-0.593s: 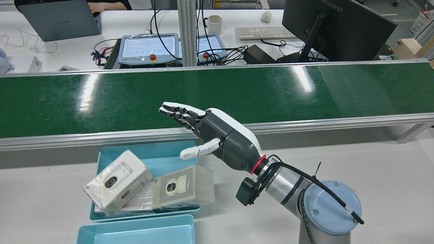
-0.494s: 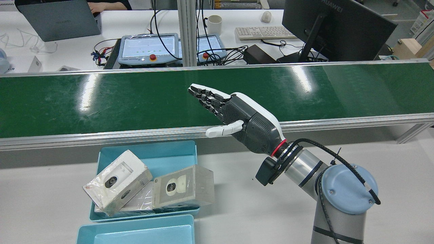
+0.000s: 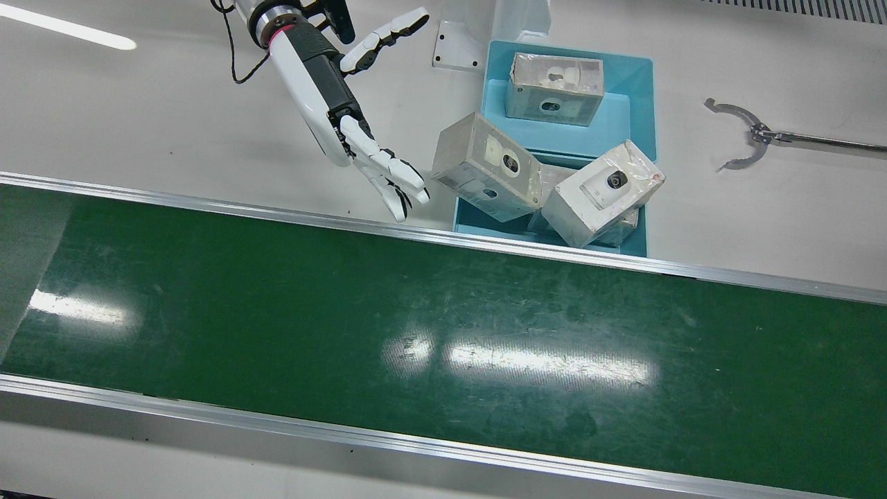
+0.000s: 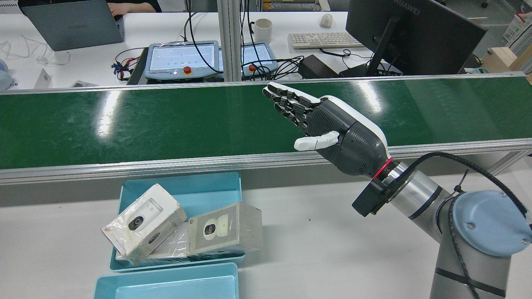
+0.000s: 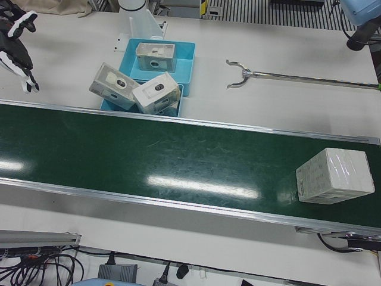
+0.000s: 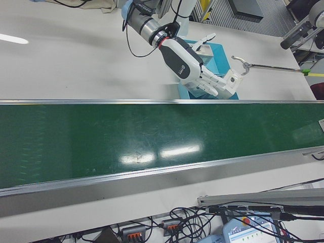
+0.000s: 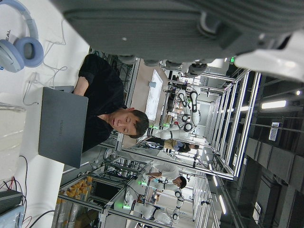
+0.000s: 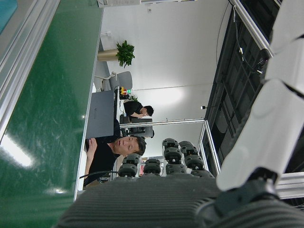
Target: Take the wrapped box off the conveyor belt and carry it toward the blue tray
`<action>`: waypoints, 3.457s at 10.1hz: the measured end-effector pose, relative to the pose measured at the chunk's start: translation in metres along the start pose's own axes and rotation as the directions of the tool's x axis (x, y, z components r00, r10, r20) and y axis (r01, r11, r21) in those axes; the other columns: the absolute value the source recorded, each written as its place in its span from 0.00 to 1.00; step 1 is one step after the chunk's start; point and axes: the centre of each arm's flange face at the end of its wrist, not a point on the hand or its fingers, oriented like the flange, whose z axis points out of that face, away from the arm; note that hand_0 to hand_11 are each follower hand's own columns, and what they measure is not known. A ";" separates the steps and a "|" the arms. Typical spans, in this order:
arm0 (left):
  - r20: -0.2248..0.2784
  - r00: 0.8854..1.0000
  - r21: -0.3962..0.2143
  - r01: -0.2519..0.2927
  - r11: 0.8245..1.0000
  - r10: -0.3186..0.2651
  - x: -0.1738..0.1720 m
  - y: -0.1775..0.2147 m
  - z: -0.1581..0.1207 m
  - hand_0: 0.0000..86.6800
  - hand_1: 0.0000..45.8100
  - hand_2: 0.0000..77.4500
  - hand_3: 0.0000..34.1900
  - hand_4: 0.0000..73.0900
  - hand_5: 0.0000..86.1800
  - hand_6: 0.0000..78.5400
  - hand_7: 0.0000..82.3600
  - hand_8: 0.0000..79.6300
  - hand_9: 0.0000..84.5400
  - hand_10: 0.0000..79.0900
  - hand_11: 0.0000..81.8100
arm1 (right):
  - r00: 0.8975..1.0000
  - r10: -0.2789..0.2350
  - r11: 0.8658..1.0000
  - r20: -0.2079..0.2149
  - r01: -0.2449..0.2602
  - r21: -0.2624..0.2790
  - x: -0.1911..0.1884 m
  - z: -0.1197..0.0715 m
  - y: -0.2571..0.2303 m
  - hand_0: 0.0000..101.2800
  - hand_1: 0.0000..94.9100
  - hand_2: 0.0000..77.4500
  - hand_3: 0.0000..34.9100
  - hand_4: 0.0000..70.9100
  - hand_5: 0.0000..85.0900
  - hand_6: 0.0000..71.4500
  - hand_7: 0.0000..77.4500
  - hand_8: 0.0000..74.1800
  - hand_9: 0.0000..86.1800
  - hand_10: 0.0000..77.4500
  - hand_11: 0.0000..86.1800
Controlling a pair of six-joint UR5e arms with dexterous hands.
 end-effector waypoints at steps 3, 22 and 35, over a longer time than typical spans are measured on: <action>0.000 1.000 0.000 0.000 1.000 0.000 0.000 0.000 0.000 0.00 0.00 0.01 0.00 0.00 0.01 0.00 0.00 0.00 0.00 0.00 0.00 | 1.000 -0.008 1.000 -0.016 0.008 -0.013 -0.023 -0.015 0.003 0.40 0.09 0.17 0.00 0.09 0.10 0.10 0.00 0.05 0.03 0.06 0.08; 0.000 1.000 0.000 0.000 1.000 0.000 0.000 0.000 0.000 0.00 0.00 0.01 0.00 0.00 0.01 0.00 0.00 0.00 0.00 0.00 0.00 | 0.998 -0.031 0.999 -0.062 0.031 0.008 -0.023 -0.014 -0.012 0.40 0.08 0.15 0.00 0.12 0.12 0.11 0.06 0.07 0.04 0.07 0.10; 0.000 1.000 0.000 0.000 1.000 0.000 0.000 0.000 0.000 0.00 0.00 0.01 0.00 0.00 0.01 0.00 0.00 0.00 0.00 0.00 0.00 | 0.998 -0.034 0.999 -0.053 0.035 0.013 -0.025 -0.010 -0.014 0.40 0.07 0.13 0.00 0.12 0.13 0.12 0.08 0.06 0.03 0.06 0.09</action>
